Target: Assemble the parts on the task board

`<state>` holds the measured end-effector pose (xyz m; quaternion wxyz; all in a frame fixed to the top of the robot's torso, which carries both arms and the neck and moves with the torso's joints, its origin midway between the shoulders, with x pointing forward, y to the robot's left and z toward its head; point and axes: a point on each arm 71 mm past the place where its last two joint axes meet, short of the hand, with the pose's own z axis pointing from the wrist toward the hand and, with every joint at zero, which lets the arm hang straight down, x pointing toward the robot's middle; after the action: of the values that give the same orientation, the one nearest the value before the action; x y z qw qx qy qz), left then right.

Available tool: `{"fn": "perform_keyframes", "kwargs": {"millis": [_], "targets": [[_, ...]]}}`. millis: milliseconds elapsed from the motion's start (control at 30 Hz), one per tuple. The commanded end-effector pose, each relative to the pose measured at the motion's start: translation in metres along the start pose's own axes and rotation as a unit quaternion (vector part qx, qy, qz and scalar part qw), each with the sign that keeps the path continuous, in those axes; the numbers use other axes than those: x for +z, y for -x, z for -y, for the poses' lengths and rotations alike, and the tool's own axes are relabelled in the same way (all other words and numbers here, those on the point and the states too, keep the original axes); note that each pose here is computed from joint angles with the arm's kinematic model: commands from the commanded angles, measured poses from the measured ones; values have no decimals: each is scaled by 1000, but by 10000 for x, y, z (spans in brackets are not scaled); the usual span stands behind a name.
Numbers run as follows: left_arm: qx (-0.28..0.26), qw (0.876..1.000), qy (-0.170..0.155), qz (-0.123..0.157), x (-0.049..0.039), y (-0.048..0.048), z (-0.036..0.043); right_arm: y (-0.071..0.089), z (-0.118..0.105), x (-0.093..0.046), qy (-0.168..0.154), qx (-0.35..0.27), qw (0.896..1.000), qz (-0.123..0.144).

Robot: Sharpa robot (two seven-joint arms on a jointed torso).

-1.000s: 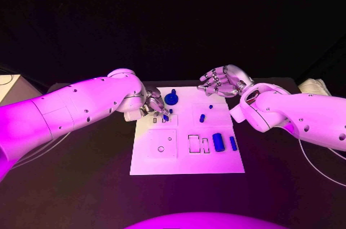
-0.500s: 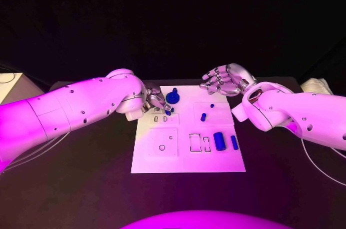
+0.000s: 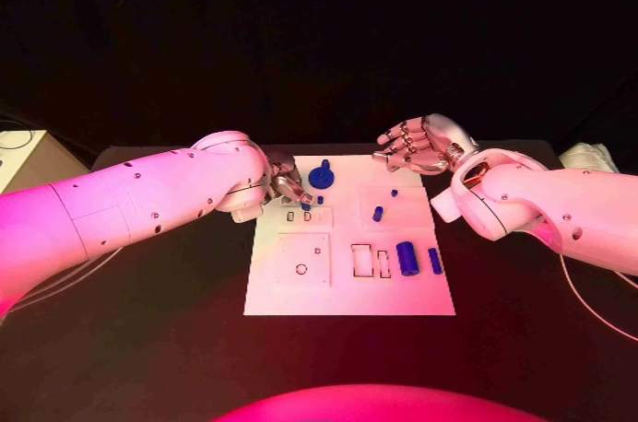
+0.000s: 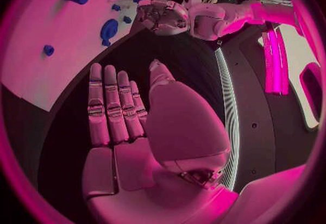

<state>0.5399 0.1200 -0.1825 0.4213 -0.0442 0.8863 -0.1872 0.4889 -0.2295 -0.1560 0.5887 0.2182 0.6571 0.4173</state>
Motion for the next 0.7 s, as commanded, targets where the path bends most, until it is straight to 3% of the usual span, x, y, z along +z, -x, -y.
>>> {"fn": "perform_keyframes", "kwargs": {"millis": [33,700], "targets": [[30,1000,2,-3,8,-13,1,-8,-9,0,7,1,1000,-5],[48,998,-7,-34,37,-72,33,-14,-12,5,7,2,1000,-5]]}}
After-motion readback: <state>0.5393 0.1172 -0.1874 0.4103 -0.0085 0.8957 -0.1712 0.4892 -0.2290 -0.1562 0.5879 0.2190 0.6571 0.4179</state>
